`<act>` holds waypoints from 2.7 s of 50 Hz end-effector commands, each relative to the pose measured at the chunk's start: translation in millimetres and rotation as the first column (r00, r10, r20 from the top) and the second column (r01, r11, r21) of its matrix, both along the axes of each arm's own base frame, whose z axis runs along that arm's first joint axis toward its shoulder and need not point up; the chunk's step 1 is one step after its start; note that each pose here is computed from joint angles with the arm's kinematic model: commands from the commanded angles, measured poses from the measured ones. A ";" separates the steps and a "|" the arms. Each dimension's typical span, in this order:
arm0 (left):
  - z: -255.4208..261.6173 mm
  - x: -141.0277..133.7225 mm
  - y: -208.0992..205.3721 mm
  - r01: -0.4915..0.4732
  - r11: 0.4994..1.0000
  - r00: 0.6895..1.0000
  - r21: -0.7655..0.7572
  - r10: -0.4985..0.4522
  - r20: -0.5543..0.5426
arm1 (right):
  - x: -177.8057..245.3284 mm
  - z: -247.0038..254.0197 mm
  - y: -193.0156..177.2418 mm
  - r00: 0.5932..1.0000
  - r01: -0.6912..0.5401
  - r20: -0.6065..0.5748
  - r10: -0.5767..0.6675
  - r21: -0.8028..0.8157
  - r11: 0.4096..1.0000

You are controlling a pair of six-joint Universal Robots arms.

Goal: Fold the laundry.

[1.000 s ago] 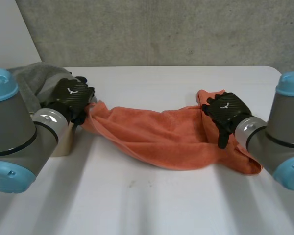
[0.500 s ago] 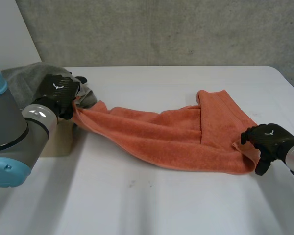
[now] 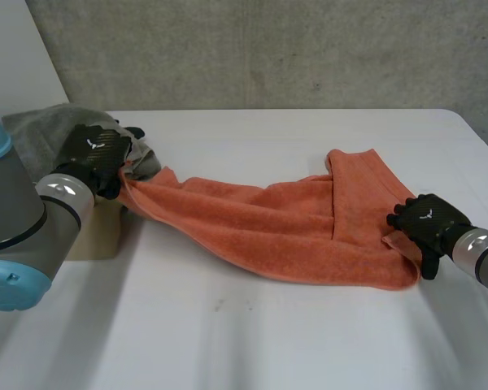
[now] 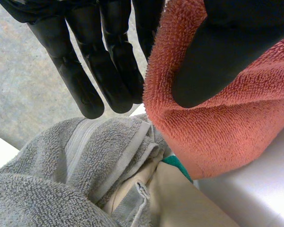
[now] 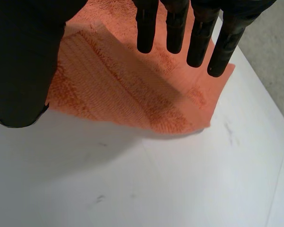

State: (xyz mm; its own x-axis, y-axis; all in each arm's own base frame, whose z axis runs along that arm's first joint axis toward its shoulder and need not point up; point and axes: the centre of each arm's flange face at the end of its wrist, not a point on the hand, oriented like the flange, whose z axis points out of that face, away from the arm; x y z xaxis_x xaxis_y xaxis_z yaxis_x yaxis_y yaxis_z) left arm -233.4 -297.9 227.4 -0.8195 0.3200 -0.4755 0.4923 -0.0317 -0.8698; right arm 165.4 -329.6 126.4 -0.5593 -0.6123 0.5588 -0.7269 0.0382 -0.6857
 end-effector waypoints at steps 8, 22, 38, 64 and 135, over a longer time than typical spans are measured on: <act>0.0 2.3 -1.8 -0.008 1.000 1.000 0.000 0.008 -0.001 | 15.6 -1.7 1.9 0.993 -0.093 -0.075 0.096 0.042 0.995; 13.9 8.9 -0.7 -0.029 0.999 1.000 -0.026 0.029 -0.009 | -5.8 53.2 -9.0 0.995 -0.019 -0.099 0.016 -0.031 0.999; 105.1 25.1 52.0 -0.044 0.980 0.985 -0.192 0.011 -0.169 | -54.2 192.0 30.4 0.970 0.242 0.049 -0.237 -0.192 0.951; 171.2 -47.2 -102.3 -0.141 0.700 0.927 -0.700 -0.155 -0.342 | 8.0 247.2 -99.1 0.866 0.456 0.497 -0.062 -0.731 0.508; -63.4 -14.8 -26.2 -0.063 0.994 0.986 0.092 0.076 -0.147 | -57.4 36.7 -57.8 0.916 0.372 -0.087 -0.391 -0.176 0.911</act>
State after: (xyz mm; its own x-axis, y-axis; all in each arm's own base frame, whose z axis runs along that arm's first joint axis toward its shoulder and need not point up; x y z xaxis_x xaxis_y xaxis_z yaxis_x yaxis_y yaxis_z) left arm -229.1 -284.1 171.4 -0.8843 0.3652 -0.2911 0.3616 0.1410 -0.9216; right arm 96.7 -364.8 174.3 -0.6556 -0.3111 0.6880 -0.7550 0.2582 -0.6027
